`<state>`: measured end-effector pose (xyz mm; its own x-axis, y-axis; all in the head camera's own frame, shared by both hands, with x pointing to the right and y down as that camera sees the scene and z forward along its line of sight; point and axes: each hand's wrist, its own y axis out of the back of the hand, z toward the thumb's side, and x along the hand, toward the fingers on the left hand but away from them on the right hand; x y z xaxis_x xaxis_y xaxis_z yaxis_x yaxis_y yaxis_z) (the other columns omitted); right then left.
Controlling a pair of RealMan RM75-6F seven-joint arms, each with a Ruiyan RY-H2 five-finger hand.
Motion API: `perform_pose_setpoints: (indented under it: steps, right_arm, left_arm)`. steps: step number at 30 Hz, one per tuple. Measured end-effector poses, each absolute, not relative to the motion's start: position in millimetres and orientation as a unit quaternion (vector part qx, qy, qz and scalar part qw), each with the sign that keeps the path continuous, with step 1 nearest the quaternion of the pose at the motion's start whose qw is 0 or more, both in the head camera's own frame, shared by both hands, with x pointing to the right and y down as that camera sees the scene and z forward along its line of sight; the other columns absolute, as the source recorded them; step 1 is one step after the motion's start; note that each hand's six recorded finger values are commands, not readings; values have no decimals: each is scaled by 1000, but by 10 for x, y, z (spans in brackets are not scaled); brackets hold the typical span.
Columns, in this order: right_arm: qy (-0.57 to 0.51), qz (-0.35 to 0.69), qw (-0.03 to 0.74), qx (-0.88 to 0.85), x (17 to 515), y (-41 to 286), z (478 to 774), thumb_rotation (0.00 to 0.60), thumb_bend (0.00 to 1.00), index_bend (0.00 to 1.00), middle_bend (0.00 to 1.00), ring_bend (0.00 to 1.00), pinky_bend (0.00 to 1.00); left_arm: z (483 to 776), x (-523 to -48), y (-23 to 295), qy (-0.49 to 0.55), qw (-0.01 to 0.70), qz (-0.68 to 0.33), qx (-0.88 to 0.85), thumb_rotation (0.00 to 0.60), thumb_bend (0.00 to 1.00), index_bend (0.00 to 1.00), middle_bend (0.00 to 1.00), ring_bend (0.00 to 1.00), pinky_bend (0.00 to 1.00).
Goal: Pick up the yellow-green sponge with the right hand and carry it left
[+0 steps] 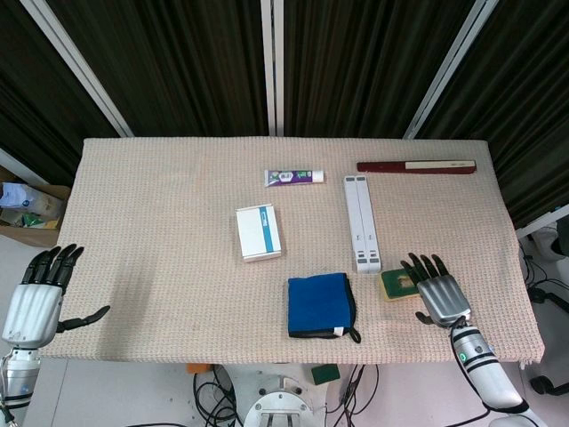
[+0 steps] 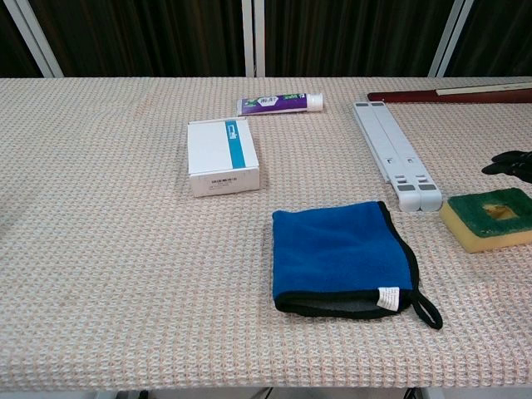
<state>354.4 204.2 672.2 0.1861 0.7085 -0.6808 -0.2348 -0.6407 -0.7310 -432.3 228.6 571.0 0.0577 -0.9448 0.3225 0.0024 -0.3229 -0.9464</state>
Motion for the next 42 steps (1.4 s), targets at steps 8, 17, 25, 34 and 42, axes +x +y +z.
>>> perform_pose_setpoints:
  steps: [8,17,25,34,42]
  right_arm:
    - [-187,600,378,-680,3484,2008,6762,600,159,0,2,0,0]
    - [-180,600,376,-683,3408,1963,6874,600,176,0,45,0,8]
    - [-176,594,374,-690,3273,1906,6995,600,176,4,197,117,59]
    - [-167,598,396,-676,3235,1893,7065,600,211,342,450,351,107]
    - [-188,587,420,-666,3242,1846,6965,600,327,615,620,525,165]
  left_arm:
    - [5756,-4327,2307,395,416,-563,-595,286,0,90,104,75,137]
    - [5787,-4341,2296,393,411,-563,-600,286,0,90,105,75,136]
    - [5787,-4389,2318,393,408,-569,-596,284,0,90,105,75,137]
    - [5795,-4386,2304,394,407,-569,-596,288,0,90,105,75,137]
    - [5790,-4381,2309,393,407,-570,-596,289,0,90,105,75,137]
